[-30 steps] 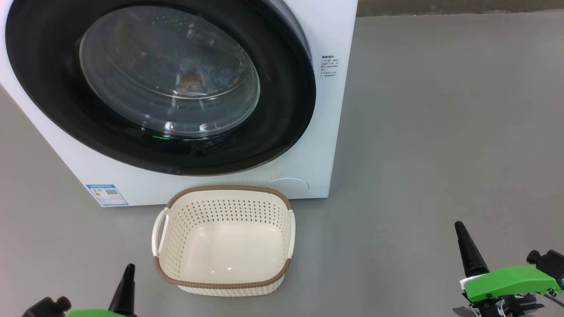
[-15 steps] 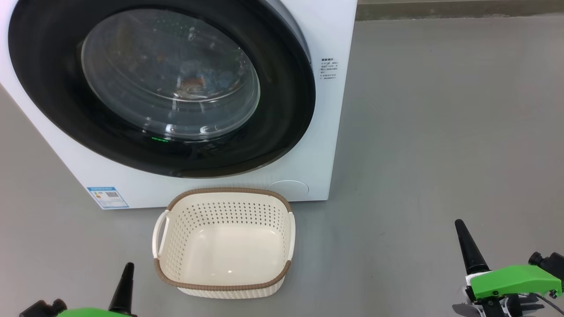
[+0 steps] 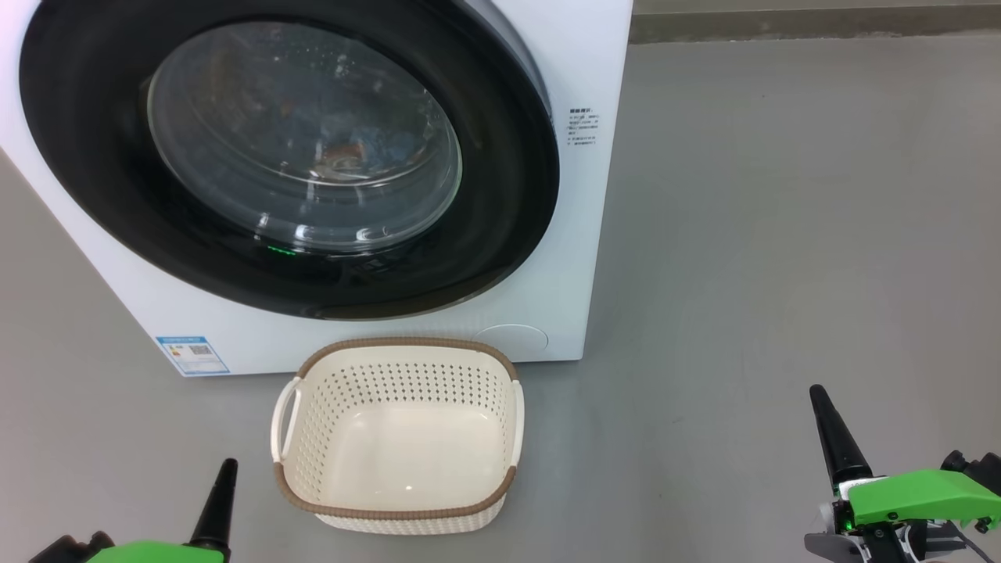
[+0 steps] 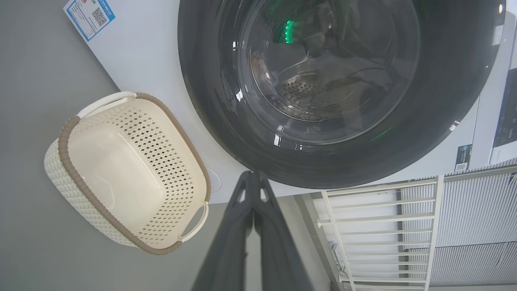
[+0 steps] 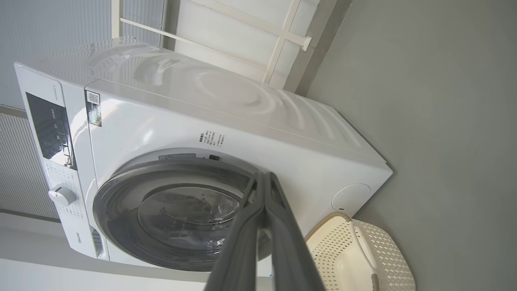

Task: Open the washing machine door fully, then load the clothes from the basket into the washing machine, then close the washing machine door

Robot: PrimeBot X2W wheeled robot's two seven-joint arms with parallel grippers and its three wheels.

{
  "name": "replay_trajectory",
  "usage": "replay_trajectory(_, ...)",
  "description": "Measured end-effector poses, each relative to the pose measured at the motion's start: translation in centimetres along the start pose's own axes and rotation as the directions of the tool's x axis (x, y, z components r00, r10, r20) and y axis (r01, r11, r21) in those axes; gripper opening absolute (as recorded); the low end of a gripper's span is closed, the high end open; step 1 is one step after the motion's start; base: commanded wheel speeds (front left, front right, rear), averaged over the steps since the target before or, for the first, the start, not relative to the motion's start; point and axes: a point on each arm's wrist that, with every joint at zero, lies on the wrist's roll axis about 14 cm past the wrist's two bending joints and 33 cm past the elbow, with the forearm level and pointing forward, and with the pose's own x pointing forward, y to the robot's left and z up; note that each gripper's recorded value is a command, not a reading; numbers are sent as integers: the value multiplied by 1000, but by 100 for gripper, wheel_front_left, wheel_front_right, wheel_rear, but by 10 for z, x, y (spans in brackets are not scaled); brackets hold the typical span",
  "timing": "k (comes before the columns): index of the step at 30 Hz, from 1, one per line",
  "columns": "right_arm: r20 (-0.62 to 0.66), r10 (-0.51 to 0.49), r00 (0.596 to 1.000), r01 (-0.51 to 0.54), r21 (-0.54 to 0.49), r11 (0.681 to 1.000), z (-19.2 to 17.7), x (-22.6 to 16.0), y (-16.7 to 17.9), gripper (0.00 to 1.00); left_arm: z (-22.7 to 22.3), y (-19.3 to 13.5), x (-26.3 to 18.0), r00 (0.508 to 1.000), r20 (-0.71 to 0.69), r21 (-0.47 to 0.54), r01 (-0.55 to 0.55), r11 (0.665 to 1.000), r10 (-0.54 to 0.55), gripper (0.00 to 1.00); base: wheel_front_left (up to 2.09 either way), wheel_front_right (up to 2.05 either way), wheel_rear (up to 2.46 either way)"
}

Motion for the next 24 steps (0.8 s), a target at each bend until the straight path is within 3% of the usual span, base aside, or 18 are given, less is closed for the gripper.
replay_trajectory(24,-1,35,999,-34,225,974,2,-5,9,0,5,-11,0,999,9,-241,39,970,-38,0,0,0,0)
